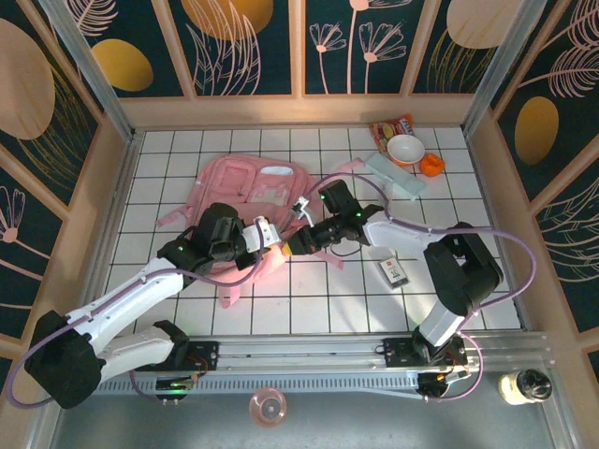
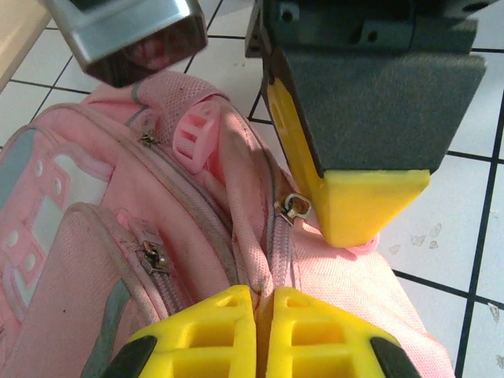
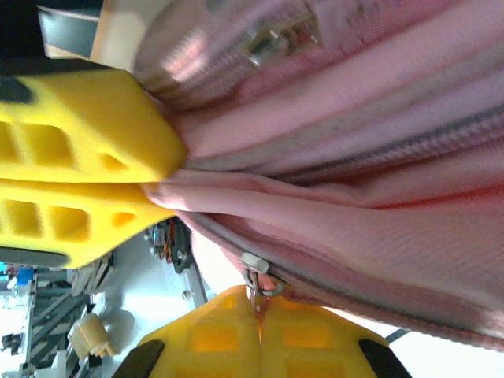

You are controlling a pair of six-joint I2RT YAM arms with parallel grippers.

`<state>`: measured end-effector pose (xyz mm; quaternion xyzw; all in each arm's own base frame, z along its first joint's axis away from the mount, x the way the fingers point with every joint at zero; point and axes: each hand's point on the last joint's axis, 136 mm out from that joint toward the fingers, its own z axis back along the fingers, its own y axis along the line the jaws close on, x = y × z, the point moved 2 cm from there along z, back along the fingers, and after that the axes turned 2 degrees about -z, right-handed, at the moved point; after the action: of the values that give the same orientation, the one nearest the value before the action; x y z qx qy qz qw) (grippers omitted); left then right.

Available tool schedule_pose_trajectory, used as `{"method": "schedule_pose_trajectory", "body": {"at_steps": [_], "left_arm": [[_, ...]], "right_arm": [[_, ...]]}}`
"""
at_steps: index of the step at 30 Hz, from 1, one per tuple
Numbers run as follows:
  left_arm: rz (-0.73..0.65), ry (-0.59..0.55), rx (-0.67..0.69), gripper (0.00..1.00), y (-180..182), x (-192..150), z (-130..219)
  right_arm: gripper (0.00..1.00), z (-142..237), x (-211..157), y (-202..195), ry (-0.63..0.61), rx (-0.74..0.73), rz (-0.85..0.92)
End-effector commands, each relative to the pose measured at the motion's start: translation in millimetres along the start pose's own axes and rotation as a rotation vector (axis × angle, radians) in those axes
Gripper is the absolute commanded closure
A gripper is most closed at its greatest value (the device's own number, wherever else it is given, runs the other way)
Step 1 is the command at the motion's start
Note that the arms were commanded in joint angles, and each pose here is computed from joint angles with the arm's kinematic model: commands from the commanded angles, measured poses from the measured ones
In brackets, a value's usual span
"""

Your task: Pack books, pencil case, and school supplies into a backpack

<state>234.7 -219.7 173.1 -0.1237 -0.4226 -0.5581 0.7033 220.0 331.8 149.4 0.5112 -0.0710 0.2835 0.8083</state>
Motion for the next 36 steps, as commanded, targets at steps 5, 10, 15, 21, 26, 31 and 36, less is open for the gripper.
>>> {"method": "schedule_pose_trajectory", "body": {"at_steps": [5,10,15,21,26,31,36], "left_arm": [[0.010,-0.112,0.068,1.00,17.6,25.9,1.8],[0.019,-0.129,0.055,1.00,16.0,28.4,-0.2],[0.037,-0.123,0.053,1.00,16.1,23.9,-8.3],[0.044,-0.117,0.067,1.00,19.5,23.7,-10.9],[0.040,-0.134,0.074,1.00,19.6,26.9,-5.6],[0.061,-0.174,0.074,1.00,19.9,34.7,-0.3],[0.068,-0.193,0.074,1.00,19.7,38.1,3.2]], "right_arm": [[1.00,3.2,16.8,25.4,-0.065,0.011,0.075],[1.00,-10.0,17.9,45.7,-0.039,0.060,0.117],[1.00,-18.1,12.4,76.0,-0.009,0.143,0.173],[1.00,-11.8,13.9,53.0,-0.043,0.065,0.093],[0.97,2.3,22.1,24.8,-0.135,-0.014,0.021],[0.80,1.0,28.1,28.0,-0.209,0.019,0.039],[0.83,6.6,28.1,22.8,-0.277,-0.006,0.030]]}}
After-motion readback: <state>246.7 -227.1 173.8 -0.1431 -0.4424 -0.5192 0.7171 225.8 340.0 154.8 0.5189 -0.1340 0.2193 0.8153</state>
